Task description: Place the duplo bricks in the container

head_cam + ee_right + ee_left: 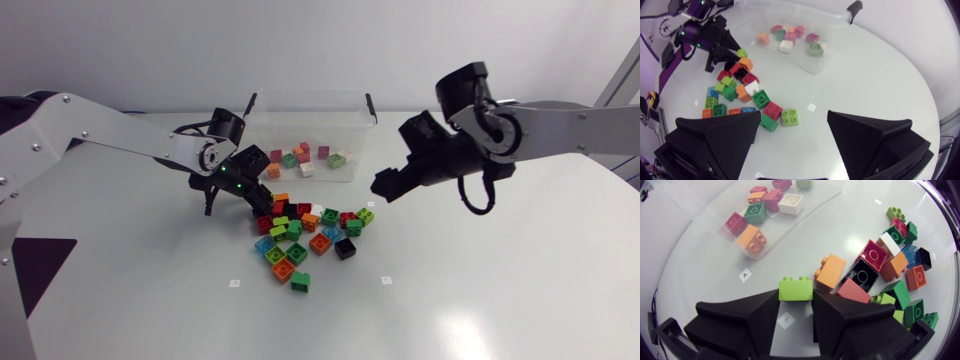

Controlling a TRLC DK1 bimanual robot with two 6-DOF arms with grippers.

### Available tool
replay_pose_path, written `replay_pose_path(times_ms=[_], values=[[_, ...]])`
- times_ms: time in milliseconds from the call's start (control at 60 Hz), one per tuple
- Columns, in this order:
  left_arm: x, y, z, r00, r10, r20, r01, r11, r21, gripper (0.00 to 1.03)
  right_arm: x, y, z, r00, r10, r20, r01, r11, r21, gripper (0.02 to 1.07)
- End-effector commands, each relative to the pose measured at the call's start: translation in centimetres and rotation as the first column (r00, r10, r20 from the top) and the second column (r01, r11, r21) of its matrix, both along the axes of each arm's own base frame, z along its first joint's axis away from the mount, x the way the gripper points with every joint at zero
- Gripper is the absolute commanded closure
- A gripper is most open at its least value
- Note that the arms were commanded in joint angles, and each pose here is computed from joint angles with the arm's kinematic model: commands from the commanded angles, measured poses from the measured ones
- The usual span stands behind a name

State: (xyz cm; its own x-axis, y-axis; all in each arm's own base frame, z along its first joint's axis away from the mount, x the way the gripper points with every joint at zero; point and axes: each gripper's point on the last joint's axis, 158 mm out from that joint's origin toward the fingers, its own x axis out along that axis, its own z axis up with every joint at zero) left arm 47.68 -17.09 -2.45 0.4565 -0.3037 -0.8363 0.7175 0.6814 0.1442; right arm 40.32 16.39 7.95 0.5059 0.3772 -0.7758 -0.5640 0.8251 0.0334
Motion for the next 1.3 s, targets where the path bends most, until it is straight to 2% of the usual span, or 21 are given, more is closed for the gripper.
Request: replay_pose_path(times_ms=[0, 517, 717, 1000, 1167, 1233, 1283], values=[[0.1, 0.7, 0.4, 1.000, 0.024, 0.000, -0.024, 1.000, -0.004, 0.76, -0.8, 0.3, -3.7, 0.996, 0.049, -0.075, -0.054, 0.996, -0.064, 0.11], [-0.6, 2.0, 10.2, 0.987, 0.032, 0.161, -0.026, 0.999, -0.042, 0.77, 1.9, 0.3, -9.6, 0.986, 0.081, -0.146, -0.106, 0.980, -0.168, 0.12], [0.1, 1.4, 14.9, 0.967, 0.040, 0.250, -0.021, 0.997, -0.079, 0.77, 2.2, 0.5, -10.8, 0.983, 0.087, -0.162, -0.118, 0.975, -0.189, 0.16], [1.3, 0.1, 18.3, 0.950, 0.058, 0.306, -0.019, 0.992, -0.127, 0.77, 2.2, 1.4, -12.0, 0.979, 0.102, -0.175, -0.139, 0.968, -0.211, 0.17], [2.3, -0.8, 20.0, 0.938, 0.078, 0.338, -0.022, 0.986, -0.166, 0.77, 2.2, 1.8, -12.4, 0.978, 0.109, -0.179, -0.147, 0.966, -0.214, 0.35], [2.9, -1.3, 20.9, 0.931, 0.083, 0.357, -0.018, 0.983, -0.182, 0.77, 2.2, 1.8, -12.5, 0.978, 0.109, -0.180, -0.147, 0.966, -0.215, 0.47], [3.2, -1.5, 21.4, 0.927, 0.089, 0.365, -0.019, 0.981, -0.191, 0.77, 2.2, 1.7, -12.7, 0.977, 0.110, -0.183, -0.149, 0.965, -0.216, 0.52]])
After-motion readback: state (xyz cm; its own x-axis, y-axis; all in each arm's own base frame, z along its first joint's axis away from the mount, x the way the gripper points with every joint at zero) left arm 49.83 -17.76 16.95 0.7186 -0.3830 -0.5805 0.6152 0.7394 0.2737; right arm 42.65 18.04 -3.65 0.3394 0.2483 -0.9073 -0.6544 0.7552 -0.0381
